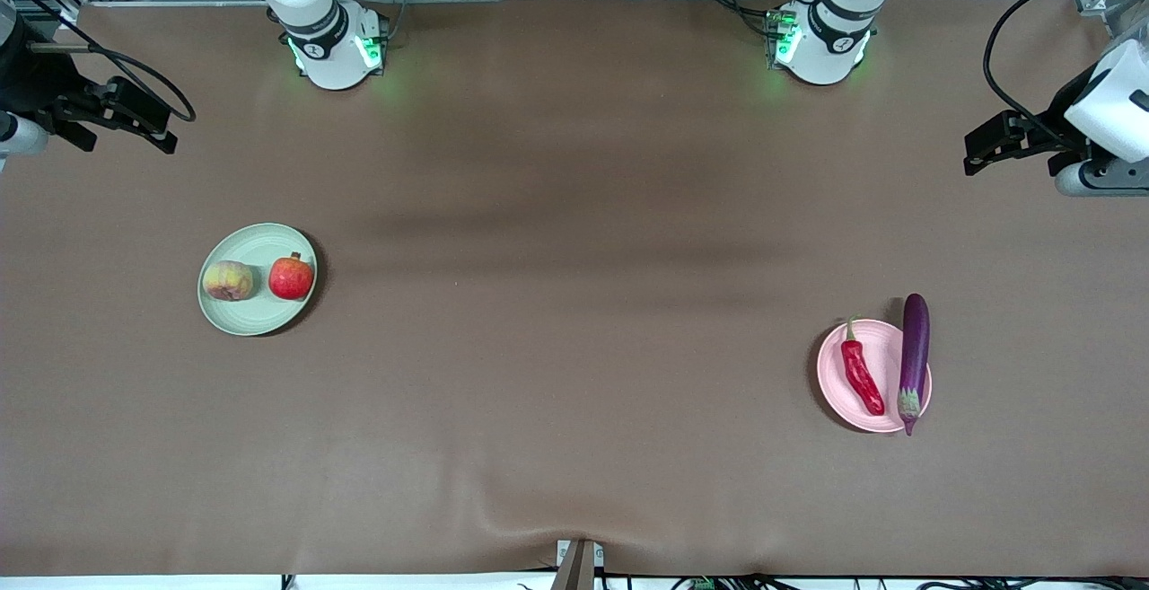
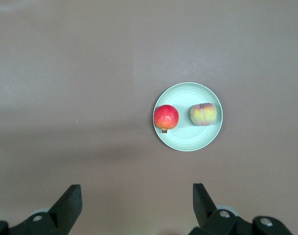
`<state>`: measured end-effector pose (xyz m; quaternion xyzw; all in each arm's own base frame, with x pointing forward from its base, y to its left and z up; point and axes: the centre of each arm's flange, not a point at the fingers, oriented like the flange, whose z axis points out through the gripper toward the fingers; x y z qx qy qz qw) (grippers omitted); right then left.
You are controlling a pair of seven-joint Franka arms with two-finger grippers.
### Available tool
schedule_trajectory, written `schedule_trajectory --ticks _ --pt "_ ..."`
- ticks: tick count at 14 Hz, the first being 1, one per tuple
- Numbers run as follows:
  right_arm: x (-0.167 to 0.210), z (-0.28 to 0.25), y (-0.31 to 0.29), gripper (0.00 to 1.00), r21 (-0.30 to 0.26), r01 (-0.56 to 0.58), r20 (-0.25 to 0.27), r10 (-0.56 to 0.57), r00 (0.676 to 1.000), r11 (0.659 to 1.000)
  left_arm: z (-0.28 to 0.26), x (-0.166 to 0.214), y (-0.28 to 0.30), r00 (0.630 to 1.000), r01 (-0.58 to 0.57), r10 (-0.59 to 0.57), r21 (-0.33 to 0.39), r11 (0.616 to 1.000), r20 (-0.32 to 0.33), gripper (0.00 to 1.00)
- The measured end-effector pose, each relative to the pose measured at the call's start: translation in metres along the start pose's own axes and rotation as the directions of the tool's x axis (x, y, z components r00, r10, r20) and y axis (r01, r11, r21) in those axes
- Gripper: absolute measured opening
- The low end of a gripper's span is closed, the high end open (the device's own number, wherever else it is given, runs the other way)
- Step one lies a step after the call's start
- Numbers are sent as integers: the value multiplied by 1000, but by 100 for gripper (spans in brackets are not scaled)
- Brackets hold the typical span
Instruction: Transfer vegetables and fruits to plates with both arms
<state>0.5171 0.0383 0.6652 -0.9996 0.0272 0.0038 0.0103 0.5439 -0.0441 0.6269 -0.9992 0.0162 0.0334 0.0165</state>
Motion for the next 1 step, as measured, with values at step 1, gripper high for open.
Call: schedule_trajectory --ticks 1 --pt "0 0 0 100 0 0 0 0 1000 1000 0 0 0 1000 0 0 0 1000 0 100"
